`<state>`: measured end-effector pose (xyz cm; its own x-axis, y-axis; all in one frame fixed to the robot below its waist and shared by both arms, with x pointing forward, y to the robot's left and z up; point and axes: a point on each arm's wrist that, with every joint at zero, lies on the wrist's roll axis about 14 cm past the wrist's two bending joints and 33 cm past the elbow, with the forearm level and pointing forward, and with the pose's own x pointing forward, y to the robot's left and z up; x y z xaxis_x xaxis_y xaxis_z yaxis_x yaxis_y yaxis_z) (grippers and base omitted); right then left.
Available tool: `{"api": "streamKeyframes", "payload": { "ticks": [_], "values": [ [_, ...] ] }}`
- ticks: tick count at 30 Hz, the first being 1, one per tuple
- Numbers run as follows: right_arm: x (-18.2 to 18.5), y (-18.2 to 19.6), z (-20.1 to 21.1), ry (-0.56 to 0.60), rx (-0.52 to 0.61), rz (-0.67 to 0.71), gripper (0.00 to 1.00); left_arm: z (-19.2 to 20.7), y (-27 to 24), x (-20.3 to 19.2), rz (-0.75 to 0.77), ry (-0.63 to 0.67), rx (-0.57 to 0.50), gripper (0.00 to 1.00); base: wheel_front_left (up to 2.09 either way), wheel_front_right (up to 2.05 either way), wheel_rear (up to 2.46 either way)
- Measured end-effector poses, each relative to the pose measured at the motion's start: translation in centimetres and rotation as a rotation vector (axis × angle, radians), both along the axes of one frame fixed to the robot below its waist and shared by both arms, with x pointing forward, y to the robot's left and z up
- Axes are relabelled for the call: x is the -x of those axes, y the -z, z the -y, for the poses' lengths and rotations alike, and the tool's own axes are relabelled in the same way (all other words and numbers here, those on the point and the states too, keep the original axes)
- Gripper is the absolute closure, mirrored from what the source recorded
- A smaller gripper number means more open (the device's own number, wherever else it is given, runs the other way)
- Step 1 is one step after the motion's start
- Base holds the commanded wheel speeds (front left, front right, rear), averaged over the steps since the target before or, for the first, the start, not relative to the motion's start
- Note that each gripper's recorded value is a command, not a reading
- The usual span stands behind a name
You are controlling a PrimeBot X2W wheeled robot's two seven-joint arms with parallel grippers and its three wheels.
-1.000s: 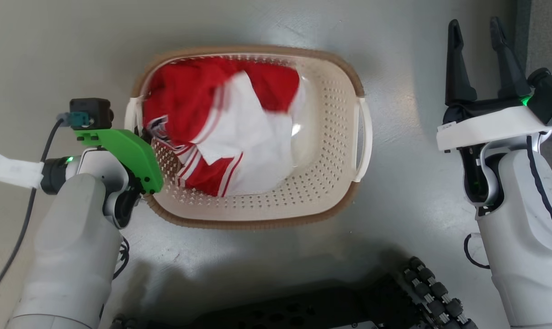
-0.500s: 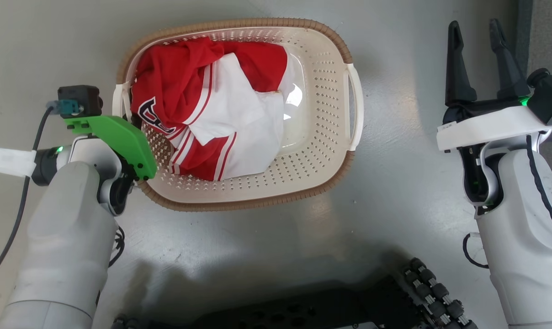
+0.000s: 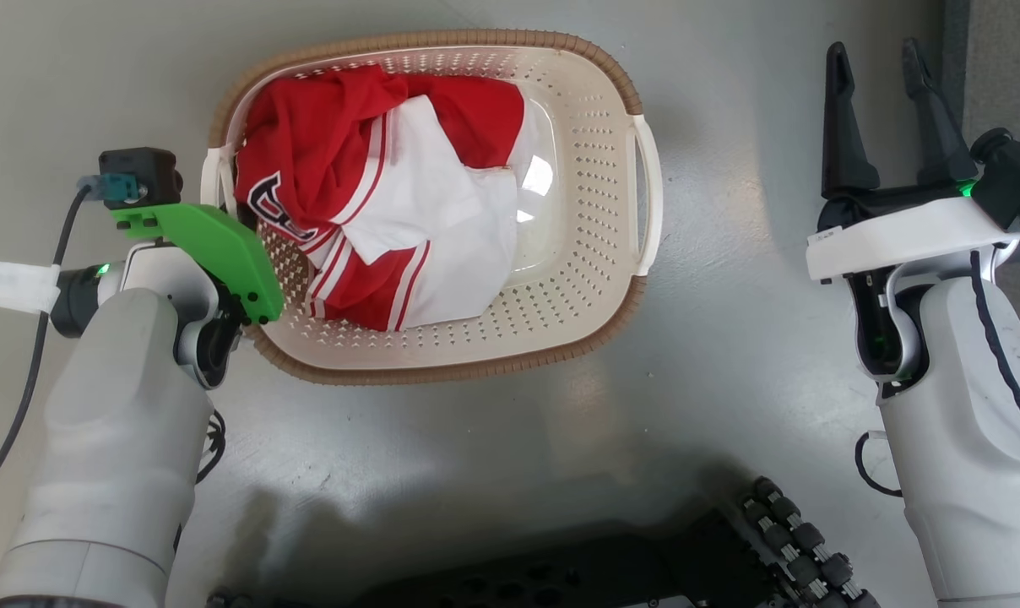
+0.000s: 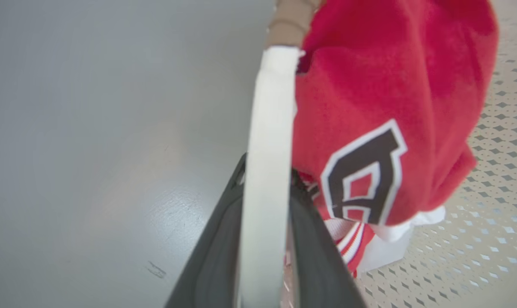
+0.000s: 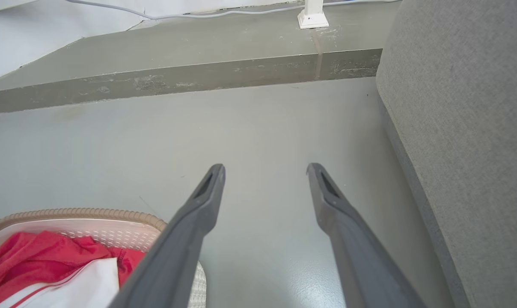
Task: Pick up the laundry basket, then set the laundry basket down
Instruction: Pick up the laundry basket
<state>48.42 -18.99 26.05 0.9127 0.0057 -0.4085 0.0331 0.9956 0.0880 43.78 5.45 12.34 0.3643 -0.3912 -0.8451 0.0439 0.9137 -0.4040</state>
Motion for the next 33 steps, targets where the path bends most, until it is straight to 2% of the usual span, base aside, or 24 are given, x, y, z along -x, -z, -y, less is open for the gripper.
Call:
{"api": "streamKeyframes", "payload": {
  "ticks": [1, 2, 14, 23, 33],
  "values": [
    [0.0, 0.0, 0.0, 0.0, 0.0, 0.0, 0.0, 0.1, -0.1, -0.1, 0.003, -0.001, 0.004, 0.43, 0.0, 0.0, 0.0],
    [0.0, 0.0, 0.0, -0.001, -0.002, 0.001, 0.0, 0.2, -0.1, -0.2, 0.004, -0.001, 0.009, 0.02, 0.0, 0.0, 0.0],
    [0.1, -0.3, 0.3, 0.009, 0.003, -0.002, 0.0, 0.8, -2.1, -2.2, 0.114, -0.037, 0.035, 0.0, 0.0, 0.0, 0.0],
    [-0.1, -2.7, 0.4, 0.003, 0.011, 0.032, 0.0, -0.1, -7.3, -4.7, 0.362, -0.058, 0.021, 0.0, 0.0, 0.0, 0.0],
    [-0.5, -7.4, 0.2, 0.0, 0.004, 0.126, 0.0, -0.7, -14.2, -6.3, 0.591, -0.052, 0.013, 0.0, 0.0, 0.0, 0.0]
  ]
}}
